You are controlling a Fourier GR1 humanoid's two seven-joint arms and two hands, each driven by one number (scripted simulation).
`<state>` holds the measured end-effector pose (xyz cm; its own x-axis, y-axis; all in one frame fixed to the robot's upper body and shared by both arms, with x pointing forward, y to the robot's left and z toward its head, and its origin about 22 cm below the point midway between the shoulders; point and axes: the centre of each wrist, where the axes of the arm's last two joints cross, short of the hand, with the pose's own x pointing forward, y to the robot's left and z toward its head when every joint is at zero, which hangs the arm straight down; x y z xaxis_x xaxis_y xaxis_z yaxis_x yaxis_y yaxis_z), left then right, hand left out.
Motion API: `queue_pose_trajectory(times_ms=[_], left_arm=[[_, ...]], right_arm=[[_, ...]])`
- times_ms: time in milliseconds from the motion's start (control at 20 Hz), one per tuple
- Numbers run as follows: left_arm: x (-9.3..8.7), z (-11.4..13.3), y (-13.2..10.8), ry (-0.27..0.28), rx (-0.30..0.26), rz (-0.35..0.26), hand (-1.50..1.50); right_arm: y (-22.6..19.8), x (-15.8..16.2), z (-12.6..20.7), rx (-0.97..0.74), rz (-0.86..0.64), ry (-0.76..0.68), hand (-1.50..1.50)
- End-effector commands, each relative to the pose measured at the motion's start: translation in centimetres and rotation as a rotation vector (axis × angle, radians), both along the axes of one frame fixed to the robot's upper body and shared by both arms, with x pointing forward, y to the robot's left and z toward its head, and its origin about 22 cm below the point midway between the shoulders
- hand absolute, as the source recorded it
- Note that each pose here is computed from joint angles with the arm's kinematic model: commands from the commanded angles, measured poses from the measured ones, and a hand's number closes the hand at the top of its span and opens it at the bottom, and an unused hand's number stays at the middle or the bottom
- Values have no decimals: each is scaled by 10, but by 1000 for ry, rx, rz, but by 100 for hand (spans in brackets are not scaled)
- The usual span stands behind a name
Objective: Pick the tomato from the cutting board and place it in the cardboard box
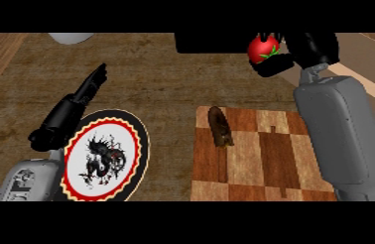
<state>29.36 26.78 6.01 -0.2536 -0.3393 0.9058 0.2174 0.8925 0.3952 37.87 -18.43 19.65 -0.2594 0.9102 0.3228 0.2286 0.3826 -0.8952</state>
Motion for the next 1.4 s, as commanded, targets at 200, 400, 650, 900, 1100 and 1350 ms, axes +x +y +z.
queue_pose_trajectory(times_ms=[200,400,650,900,1100,1350], left_arm=[[3,7,-8,-9,-2,-4,0],[-6,9,-11,-16,16,-15,0],[-2,1,-1,-6,-6,-7,0],[2,8,-12,1,-8,-22,0],[-1,9,-7,-24,-4,-31,0],[14,13,-13,-20,8,-41,0]], right_arm=[[-83,24,40,155,-264,-46,150],[-105,46,39,177,-334,-32,150],[-173,45,27,-1,-357,106,150],[-195,49,22,-20,-353,382,150],[-236,39,18,-43,-332,460,150],[-264,27,7,-121,-357,638,150]])
